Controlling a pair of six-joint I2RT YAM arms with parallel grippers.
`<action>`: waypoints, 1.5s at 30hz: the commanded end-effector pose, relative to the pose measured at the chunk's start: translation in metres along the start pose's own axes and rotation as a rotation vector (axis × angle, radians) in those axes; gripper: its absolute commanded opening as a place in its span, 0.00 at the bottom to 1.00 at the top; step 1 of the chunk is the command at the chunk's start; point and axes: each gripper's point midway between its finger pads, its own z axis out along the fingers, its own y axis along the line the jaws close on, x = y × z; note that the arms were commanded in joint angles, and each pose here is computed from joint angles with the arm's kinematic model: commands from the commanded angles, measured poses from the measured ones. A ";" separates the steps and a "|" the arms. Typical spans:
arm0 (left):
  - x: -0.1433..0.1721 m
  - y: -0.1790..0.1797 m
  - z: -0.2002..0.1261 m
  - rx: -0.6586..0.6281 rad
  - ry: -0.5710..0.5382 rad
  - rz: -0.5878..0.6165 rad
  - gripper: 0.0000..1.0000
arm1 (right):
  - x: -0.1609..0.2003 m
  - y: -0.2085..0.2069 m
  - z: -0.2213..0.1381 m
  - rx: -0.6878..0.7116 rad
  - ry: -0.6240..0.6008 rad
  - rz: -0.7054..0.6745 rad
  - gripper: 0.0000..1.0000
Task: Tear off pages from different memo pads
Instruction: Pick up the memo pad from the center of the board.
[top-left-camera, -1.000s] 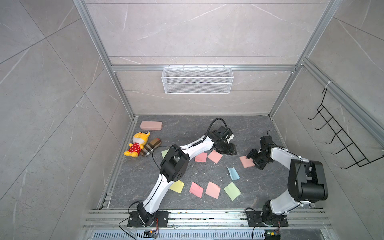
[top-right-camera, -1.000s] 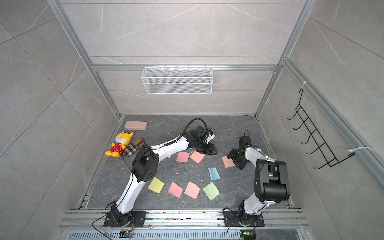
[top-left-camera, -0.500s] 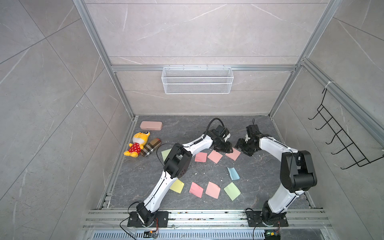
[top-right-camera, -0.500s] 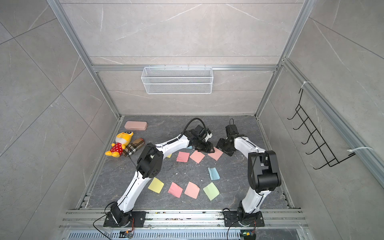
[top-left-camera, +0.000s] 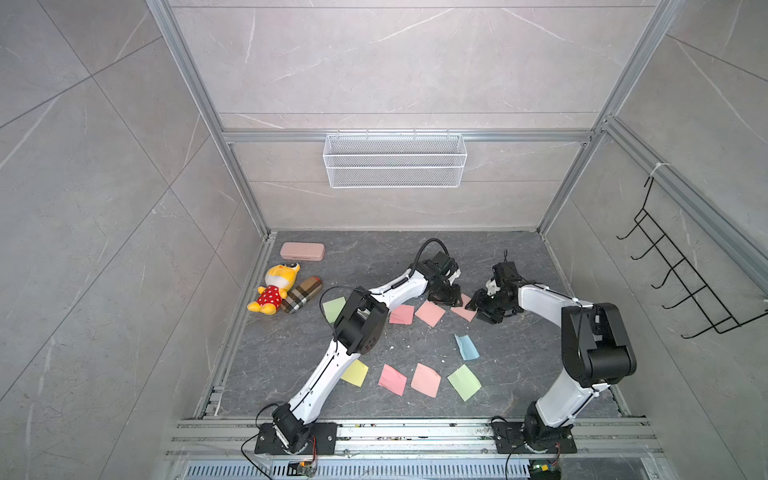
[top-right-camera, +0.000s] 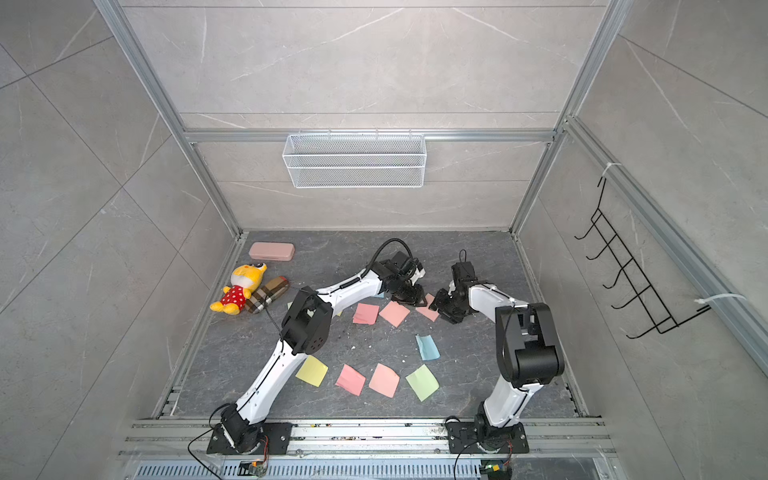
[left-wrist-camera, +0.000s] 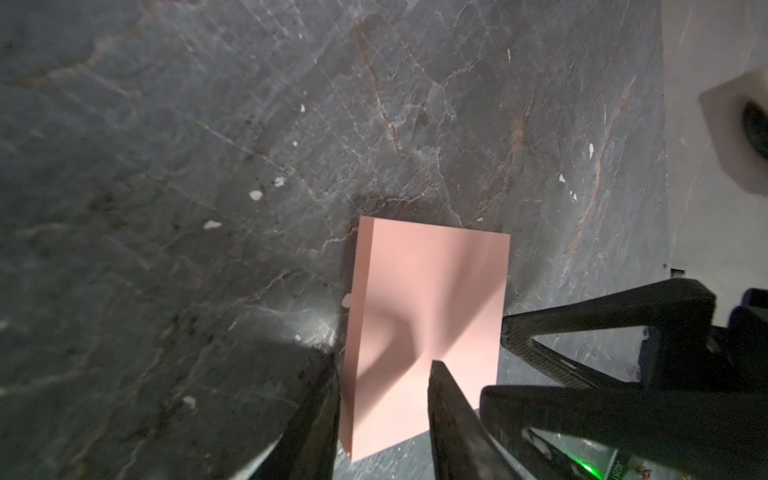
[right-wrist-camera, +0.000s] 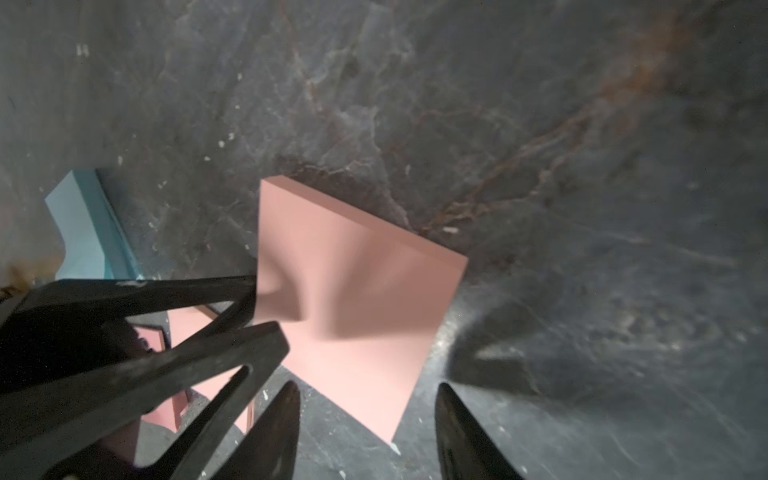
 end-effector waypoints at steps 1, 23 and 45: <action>0.013 0.000 -0.001 0.014 0.033 -0.021 0.33 | -0.004 0.030 -0.009 -0.149 -0.028 -0.045 0.49; 0.003 -0.015 -0.027 0.085 -0.021 -0.037 0.26 | -0.003 0.025 -0.013 -0.129 -0.035 -0.024 0.09; 0.015 -0.029 -0.214 0.569 -0.360 -0.211 0.69 | 0.067 0.130 -0.121 -0.500 0.136 -0.207 0.00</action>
